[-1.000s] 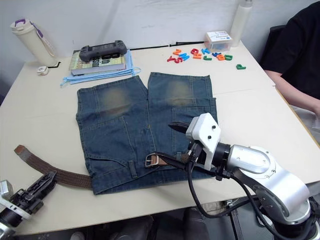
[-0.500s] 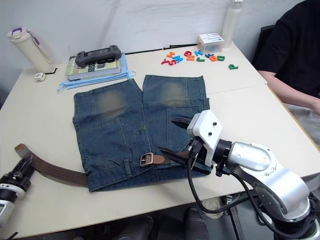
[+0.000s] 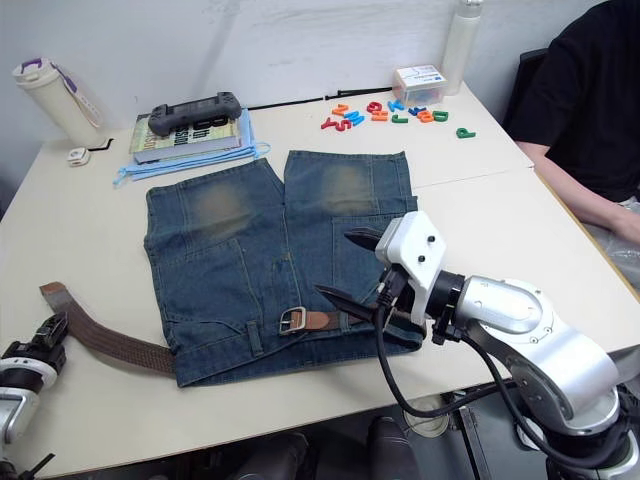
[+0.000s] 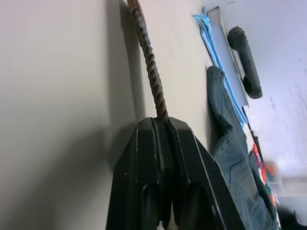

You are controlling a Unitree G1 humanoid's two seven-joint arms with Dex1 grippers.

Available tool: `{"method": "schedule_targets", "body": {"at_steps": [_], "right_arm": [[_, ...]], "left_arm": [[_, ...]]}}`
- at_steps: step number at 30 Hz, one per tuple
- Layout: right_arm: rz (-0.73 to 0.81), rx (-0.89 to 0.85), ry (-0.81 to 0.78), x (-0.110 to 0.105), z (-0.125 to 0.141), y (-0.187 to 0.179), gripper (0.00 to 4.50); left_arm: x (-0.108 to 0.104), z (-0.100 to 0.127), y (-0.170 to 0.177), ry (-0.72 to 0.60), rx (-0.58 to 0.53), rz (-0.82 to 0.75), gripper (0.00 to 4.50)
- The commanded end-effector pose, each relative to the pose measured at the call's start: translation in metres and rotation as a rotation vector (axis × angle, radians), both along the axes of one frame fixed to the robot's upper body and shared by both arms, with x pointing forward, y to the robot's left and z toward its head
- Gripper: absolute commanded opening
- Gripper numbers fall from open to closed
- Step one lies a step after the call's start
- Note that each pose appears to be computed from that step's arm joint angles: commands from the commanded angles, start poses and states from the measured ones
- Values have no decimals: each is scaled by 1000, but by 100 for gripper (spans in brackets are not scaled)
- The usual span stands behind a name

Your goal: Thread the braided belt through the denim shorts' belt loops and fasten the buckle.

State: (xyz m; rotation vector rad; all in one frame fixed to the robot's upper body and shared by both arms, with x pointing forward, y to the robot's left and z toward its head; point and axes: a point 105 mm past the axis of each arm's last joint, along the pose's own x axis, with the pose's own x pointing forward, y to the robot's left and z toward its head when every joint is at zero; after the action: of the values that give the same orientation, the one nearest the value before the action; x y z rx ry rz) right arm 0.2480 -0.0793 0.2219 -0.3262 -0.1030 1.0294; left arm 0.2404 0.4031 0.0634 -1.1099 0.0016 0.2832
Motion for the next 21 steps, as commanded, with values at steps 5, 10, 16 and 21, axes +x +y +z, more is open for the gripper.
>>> {"method": "schedule_targets", "body": {"at_steps": [5,10,16,21], "right_arm": [[5,32,-68,0,17,1,450],[-19,95,-34,9,26,-3,450],[-54,191,109,25,25,-4,450],[-51,366,297,36,26,15,450]], "left_arm": [[15,19,-10,22,198,-63,5],[34,100,-28,-102,739,-123,5],[40,158,-112,-233,1388,-345,5],[26,147,-180,-402,1795,-550,5]]}}
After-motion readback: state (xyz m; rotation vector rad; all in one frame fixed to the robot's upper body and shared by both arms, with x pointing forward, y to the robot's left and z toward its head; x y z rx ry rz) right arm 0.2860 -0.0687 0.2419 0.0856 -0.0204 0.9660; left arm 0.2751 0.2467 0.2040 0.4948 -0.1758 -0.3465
